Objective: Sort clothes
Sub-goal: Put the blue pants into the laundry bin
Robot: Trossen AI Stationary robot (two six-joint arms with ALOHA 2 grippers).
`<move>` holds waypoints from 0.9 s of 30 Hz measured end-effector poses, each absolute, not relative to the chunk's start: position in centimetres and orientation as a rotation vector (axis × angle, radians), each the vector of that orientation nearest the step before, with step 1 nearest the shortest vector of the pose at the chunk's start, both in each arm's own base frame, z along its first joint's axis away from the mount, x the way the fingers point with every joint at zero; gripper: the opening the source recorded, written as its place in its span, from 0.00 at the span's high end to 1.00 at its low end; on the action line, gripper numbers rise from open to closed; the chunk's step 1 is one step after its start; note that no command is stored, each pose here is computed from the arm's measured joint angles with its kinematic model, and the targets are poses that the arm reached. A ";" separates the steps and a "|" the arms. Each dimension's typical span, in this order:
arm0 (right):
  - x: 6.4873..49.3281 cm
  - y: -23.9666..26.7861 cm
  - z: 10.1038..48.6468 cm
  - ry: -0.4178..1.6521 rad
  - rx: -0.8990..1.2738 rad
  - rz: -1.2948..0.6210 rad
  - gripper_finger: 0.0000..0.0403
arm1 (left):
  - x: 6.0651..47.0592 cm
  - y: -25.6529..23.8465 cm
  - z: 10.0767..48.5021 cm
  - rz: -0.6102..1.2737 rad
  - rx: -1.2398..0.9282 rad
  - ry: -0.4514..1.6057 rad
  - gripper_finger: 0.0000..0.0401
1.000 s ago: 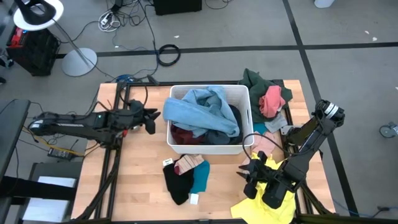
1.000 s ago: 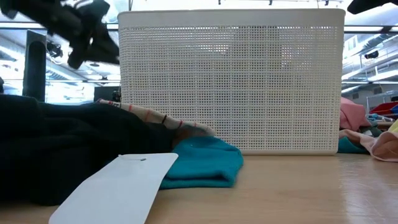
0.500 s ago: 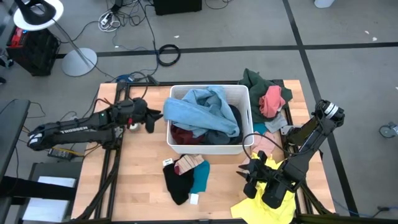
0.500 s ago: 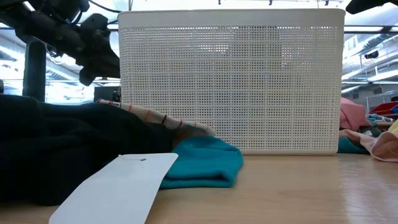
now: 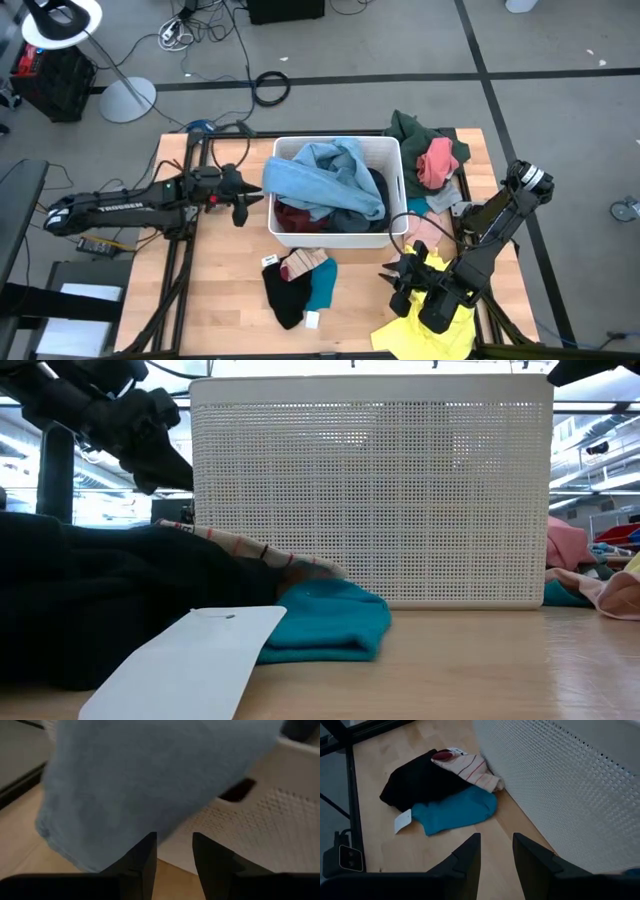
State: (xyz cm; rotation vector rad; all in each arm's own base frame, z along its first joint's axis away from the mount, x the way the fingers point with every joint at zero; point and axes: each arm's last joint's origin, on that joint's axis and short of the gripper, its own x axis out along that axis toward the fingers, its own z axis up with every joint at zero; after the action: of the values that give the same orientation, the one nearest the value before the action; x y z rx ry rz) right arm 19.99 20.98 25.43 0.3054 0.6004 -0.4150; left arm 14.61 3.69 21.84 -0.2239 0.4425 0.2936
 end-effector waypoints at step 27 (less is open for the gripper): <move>20.0 21.0 25.4 0.600 0.305 -0.415 0.72 | 17.7 4.6 21.3 0.595 -0.078 0.364 0.96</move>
State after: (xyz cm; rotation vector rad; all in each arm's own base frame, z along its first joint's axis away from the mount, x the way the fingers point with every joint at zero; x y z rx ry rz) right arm 19.98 20.99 25.43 0.3053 0.5995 -0.4146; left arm 17.75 4.58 21.32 -0.0780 0.3640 0.5954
